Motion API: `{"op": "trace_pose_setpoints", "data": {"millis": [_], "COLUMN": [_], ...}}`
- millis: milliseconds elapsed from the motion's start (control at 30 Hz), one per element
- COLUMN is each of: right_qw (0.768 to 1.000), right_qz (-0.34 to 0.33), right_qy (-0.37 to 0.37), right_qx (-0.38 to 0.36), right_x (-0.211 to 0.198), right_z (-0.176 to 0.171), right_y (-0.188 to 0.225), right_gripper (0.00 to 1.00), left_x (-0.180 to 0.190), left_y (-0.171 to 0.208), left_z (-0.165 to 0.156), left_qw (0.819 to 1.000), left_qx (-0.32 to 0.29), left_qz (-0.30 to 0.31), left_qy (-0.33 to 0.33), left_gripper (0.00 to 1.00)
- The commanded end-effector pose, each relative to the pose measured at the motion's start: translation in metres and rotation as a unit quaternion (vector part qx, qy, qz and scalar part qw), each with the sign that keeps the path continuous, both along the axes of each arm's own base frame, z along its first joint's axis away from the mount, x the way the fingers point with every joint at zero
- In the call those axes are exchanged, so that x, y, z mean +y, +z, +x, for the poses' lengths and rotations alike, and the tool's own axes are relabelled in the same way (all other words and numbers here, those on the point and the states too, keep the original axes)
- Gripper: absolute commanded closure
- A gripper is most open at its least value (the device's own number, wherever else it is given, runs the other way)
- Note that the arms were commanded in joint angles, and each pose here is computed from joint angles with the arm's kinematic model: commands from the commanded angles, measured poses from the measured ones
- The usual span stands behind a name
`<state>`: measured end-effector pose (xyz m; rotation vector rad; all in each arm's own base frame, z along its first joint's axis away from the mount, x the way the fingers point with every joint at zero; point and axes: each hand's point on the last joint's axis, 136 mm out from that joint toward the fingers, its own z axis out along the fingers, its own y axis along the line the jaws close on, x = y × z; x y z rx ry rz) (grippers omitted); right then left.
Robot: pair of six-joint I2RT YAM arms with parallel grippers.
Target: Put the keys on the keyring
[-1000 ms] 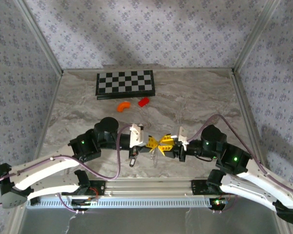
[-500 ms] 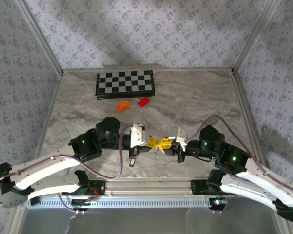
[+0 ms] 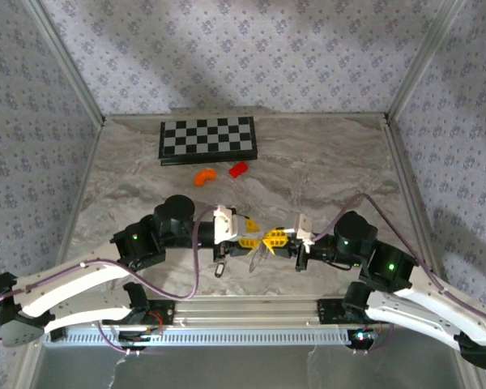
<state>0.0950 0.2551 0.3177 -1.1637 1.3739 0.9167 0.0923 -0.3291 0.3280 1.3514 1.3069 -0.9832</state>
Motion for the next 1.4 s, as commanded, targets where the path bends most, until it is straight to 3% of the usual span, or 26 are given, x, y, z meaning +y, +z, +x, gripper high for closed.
{"op": "trace_pose_setpoints", "data": {"millis": [0,367,700,1367], "right_qw": [0.997,0.987,0.982,0.979], "right_qz": [0.065,0.137,0.156,0.171], "right_qy": [0.02,0.073,0.095,0.104], "right_qx": [-0.025,-0.037,-0.042,-0.037], "right_x": [-0.002,0.002,0.011,0.012], "right_z": [-0.008,-0.021,-0.021,-0.022], "right_y": [0.029,0.058,0.065,0.062], "right_gripper": [1.0,1.0,1.0,1.0], "left_x": [0.006,0.027,0.028,0.021], "left_y": [0.022,0.055,0.062,0.064], "left_z": [-0.006,-0.02,-0.029,-0.031], "left_qw": [0.999,0.989,0.986,0.985], "left_qx": [-0.007,0.014,0.018,0.02], "left_qz": [-0.047,-0.144,-0.155,-0.154], "left_qy": [-0.004,-0.034,-0.059,-0.078], "left_gripper": [0.65,0.65,0.65,0.74]}}
